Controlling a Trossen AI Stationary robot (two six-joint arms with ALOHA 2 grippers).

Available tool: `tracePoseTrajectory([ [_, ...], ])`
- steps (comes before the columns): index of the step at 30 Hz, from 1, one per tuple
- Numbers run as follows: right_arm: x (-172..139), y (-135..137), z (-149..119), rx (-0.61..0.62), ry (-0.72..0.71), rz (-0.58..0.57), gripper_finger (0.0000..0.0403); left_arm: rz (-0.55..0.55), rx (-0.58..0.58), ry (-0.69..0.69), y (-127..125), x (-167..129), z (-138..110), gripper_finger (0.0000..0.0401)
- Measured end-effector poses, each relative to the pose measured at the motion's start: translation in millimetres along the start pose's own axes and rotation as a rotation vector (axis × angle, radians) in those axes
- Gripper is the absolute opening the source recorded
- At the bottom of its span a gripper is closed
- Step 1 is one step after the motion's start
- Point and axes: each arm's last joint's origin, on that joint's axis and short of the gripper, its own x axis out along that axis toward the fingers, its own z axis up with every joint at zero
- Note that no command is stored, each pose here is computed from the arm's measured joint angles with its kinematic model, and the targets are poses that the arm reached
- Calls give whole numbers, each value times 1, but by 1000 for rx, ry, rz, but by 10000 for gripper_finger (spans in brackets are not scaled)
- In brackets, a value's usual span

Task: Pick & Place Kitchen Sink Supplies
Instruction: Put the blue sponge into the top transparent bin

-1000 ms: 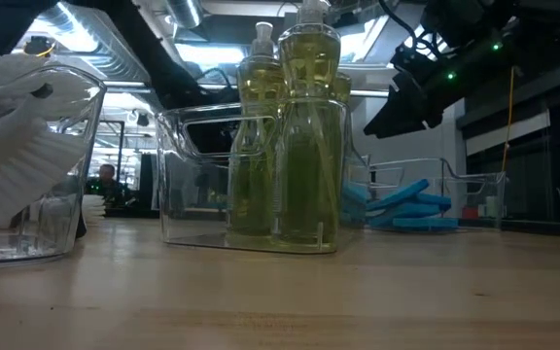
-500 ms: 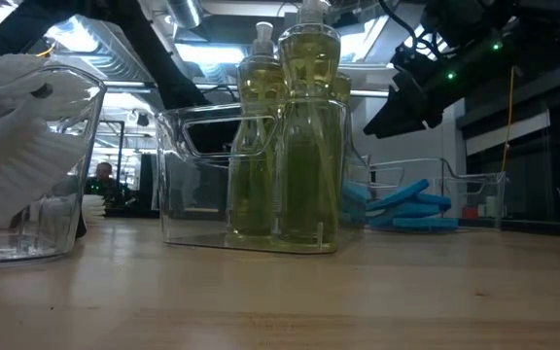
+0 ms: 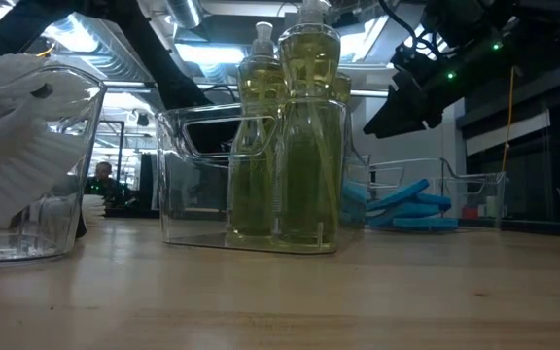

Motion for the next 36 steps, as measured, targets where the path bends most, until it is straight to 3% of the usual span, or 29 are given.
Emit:
tracePoseTrajectory([
  [8,0,0,0,-1,3,0,330,19,2,-4,-1,-10,1,4],
  [15,0,0,0,-7,4,0,330,90,34,-47,-8,-51,9,3],
  [23,0,0,0,-7,3,0,330,261,107,-154,-30,-119,8,3],
  [29,0,0,0,7,-2,-1,330,394,150,-310,-53,-182,-1,2],
  [36,-6,-1,8,31,-70,7,330,376,210,-508,-86,-247,-25,2],
])
